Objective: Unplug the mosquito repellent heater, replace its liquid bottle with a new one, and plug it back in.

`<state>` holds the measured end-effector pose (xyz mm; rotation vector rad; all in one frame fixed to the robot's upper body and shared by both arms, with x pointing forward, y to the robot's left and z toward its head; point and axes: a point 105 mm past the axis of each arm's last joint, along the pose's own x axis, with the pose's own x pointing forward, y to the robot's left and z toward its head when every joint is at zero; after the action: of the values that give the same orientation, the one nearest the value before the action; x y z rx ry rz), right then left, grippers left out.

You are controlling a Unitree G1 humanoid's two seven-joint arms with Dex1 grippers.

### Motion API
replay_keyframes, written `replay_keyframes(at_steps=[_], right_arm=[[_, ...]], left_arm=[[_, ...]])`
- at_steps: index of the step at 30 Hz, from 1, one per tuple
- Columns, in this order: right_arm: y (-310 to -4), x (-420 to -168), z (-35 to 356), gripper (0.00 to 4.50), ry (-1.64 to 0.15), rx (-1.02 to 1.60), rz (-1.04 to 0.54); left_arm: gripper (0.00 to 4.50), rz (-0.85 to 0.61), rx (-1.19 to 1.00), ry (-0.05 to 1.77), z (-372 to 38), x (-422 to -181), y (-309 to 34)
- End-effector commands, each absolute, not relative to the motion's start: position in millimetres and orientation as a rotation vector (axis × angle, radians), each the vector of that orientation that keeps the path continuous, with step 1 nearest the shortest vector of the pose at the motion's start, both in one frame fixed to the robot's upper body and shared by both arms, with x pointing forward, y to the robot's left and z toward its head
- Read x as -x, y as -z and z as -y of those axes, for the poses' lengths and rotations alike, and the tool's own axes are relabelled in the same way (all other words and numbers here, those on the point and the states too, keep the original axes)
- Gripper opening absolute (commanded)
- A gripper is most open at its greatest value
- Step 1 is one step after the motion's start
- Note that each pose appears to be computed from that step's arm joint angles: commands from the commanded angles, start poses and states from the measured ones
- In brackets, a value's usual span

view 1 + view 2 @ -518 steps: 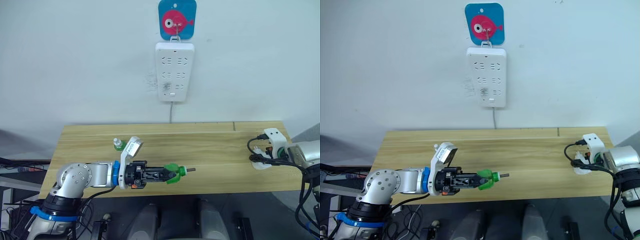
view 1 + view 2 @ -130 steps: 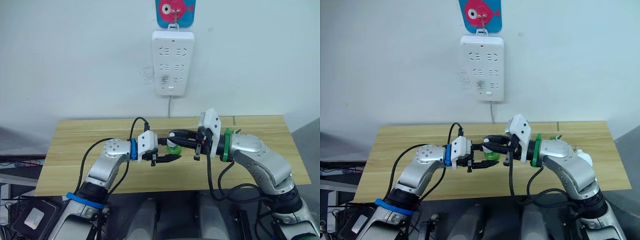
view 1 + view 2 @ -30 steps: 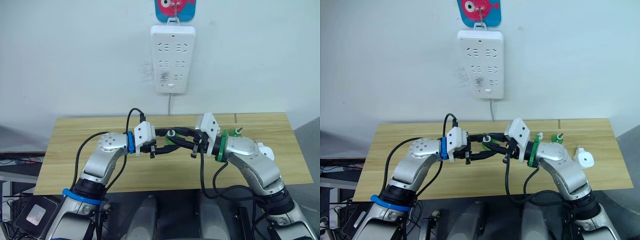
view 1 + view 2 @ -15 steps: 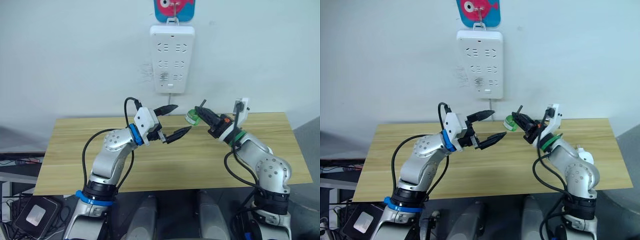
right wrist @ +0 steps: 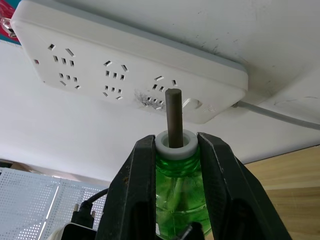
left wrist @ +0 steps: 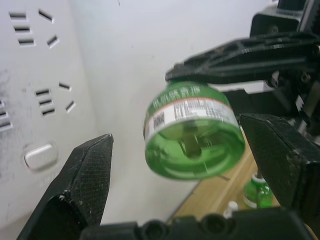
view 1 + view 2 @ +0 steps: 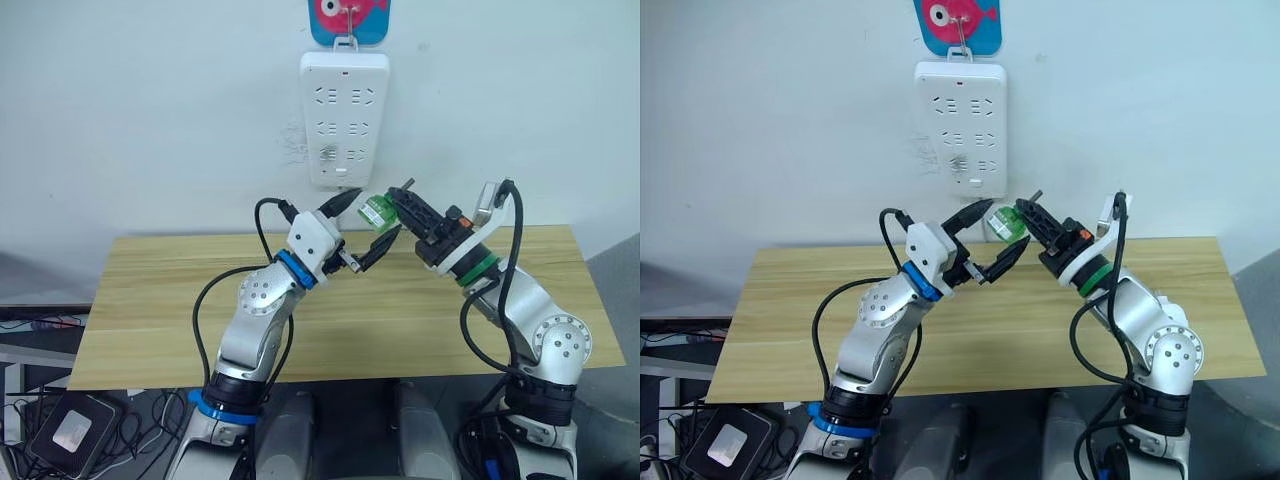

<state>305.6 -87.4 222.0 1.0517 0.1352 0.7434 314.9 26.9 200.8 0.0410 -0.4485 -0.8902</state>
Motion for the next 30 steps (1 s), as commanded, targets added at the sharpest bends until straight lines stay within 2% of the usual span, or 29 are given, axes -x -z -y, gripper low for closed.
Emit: replay_keyframes(at_steps=[1, 3, 6, 11, 18, 25, 28, 30], right_arm=[[-234, -297, 85, 0.85, -0.789, -1.049, -0.100], [-233, -297, 85, 0.85, -0.790, -1.045, -0.103], [-234, -297, 86, 0.85, -0.791, -1.047, -0.104], [-234, -297, 88, 0.85, -0.793, -1.047, -0.106], [-236, -297, 85, 0.85, -0.798, -1.034, -0.101], [-228, -291, 85, 3.37, -0.826, -0.912, -0.146], [-219, -282, 97, 4.47, -0.848, -0.820, -0.197], [-208, -274, 113, 4.47, -0.850, -0.709, -0.260]], left_arm=[[4.50, 0.504, -0.043, 0.896, -22, -309, -209], [4.50, 0.505, -0.032, 0.888, -22, -309, -209], [3.90, 0.500, -0.017, 0.875, -23, -310, -209], [2.33, 0.498, -0.011, 0.869, -22, -311, -207], [2.24, 0.492, -0.018, 0.872, -22, -312, -205], [2.24, 0.484, -0.016, 0.878, -22, -316, -206], [2.24, 0.481, -0.011, 0.888, -24, -317, -206], [2.24, 0.481, -0.015, 0.899, -27, -318, -207]])
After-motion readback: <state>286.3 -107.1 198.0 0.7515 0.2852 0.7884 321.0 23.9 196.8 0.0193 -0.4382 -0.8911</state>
